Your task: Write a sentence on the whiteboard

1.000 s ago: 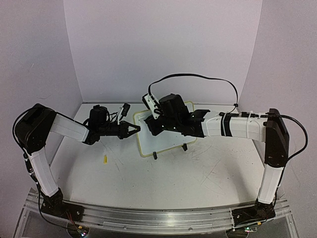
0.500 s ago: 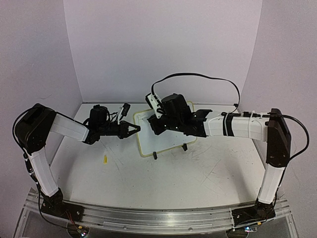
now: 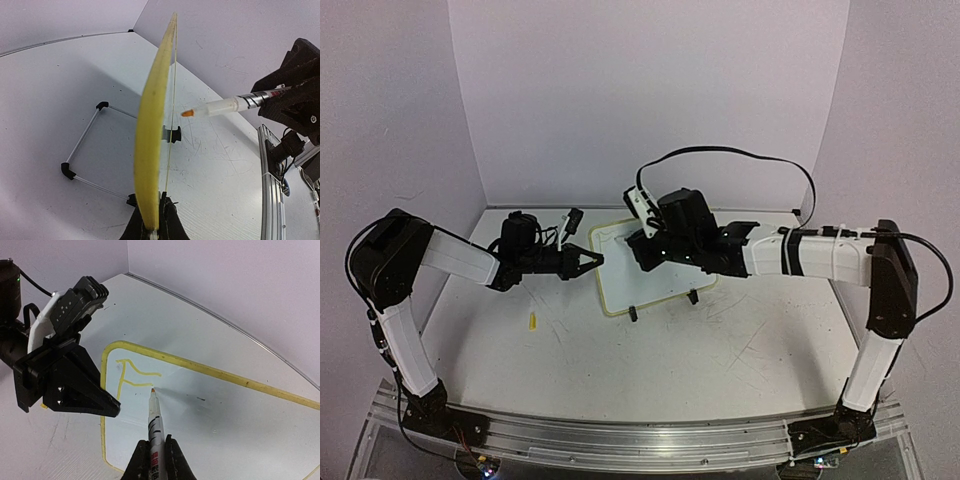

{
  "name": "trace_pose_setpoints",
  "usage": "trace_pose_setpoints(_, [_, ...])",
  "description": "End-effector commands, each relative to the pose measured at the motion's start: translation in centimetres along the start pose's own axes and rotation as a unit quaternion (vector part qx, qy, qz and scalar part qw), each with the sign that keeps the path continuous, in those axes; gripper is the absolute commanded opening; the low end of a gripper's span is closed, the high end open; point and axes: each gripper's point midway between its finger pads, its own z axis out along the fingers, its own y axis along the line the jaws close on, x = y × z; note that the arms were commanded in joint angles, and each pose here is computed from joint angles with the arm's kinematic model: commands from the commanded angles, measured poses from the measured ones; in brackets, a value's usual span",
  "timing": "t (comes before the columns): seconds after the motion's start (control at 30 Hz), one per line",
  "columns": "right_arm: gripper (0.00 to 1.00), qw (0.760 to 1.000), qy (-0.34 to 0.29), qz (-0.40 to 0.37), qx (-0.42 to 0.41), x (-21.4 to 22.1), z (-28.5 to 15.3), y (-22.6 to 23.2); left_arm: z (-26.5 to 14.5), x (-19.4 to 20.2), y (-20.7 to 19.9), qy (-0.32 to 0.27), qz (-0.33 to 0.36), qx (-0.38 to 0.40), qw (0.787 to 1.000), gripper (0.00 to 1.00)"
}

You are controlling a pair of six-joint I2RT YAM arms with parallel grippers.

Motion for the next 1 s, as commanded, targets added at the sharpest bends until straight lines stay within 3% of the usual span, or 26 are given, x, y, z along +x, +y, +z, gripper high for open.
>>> trace_pose_setpoints(0.0, [0.0,0.998,-0.058,0.011,-0.023,-3.3,-3.4,-0.1,-0.3,-0.5,1.8,0.001,0.021,-0.05,0.999,0.0])
trace_pose_setpoints(0.97, [0.0,0.999,-0.029,0.02,0.005,-2.1,0.3,-1.7,-0.4,-0.4,1.7,0.003,0.025,-0.051,0.998,0.0])
